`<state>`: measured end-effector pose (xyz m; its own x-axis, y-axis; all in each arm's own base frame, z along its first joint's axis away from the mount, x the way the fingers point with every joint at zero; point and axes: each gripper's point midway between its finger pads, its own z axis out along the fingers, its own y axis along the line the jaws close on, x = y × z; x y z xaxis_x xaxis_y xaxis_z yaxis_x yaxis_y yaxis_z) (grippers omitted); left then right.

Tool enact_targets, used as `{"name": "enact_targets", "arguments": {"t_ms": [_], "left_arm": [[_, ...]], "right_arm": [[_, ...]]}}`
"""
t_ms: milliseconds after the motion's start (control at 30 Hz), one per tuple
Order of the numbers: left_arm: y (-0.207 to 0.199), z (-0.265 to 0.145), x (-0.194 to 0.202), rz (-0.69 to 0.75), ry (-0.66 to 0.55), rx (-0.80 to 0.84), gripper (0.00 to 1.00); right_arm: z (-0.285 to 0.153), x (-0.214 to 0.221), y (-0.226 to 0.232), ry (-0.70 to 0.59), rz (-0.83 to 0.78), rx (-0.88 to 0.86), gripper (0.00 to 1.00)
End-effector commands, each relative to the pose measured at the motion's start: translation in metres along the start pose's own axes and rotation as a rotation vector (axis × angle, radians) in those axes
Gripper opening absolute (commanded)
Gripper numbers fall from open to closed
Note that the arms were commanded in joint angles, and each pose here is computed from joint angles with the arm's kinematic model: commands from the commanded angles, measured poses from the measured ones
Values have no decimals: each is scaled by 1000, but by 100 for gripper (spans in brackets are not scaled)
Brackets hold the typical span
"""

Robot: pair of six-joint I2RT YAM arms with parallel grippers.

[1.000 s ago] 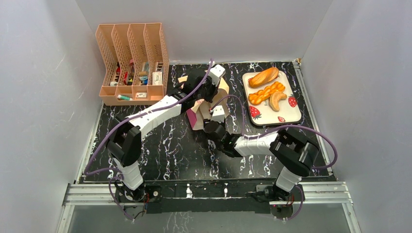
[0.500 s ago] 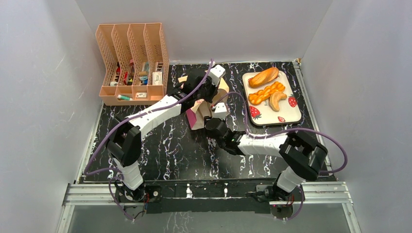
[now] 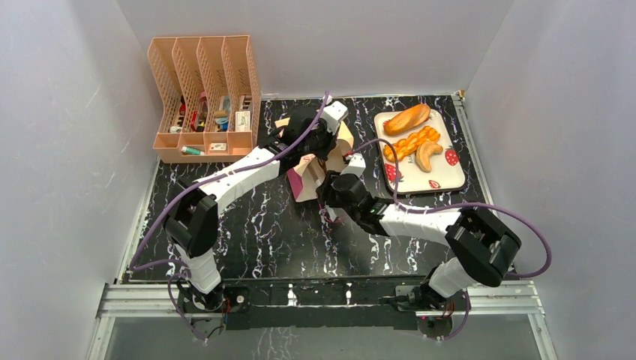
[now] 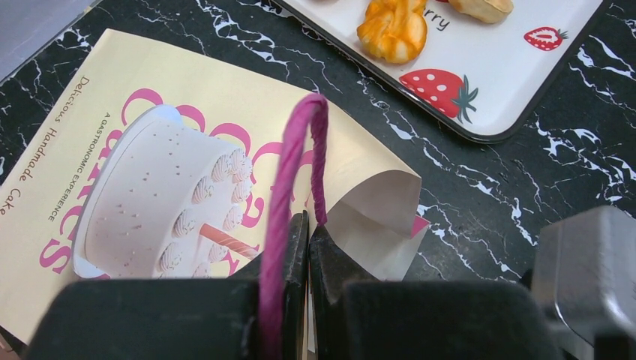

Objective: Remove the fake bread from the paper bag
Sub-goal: Pick up the clamp at the center of the board, then take out the fake bread from the paper bag.

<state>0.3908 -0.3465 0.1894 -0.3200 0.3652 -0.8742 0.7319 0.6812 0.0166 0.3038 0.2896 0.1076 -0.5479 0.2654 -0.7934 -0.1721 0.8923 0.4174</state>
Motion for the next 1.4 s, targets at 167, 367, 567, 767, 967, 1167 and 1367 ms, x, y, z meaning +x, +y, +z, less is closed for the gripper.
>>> {"name": "enact_targets", "arguments": {"t_ms": [167, 367, 567, 767, 967, 1167, 1367], "left_arm": [[-11, -30, -46, -29, -99, 42, 0], [-11, -32, -46, -30, -94, 41, 0], [-14, -36, -50, -38, -96, 51, 0], [-15, -37, -52, -45, -98, 58, 0], [-16, -35, -51, -49, -90, 63, 0], [-17, -36, -52, -53, -92, 67, 0], [-16, -36, -51, -53, -91, 64, 0]], "right_arm": [[4, -28, 35, -39, 219, -203, 43], [4, -26, 40, -14, 218, -228, 43], [15, -24, 48, 4, 200, -250, 43], [29, -26, 50, 3, 201, -264, 43], [38, -32, 54, -10, 195, -278, 43], [47, -31, 56, -2, 181, -284, 39], [51, -27, 51, -3, 158, -262, 23]]}}
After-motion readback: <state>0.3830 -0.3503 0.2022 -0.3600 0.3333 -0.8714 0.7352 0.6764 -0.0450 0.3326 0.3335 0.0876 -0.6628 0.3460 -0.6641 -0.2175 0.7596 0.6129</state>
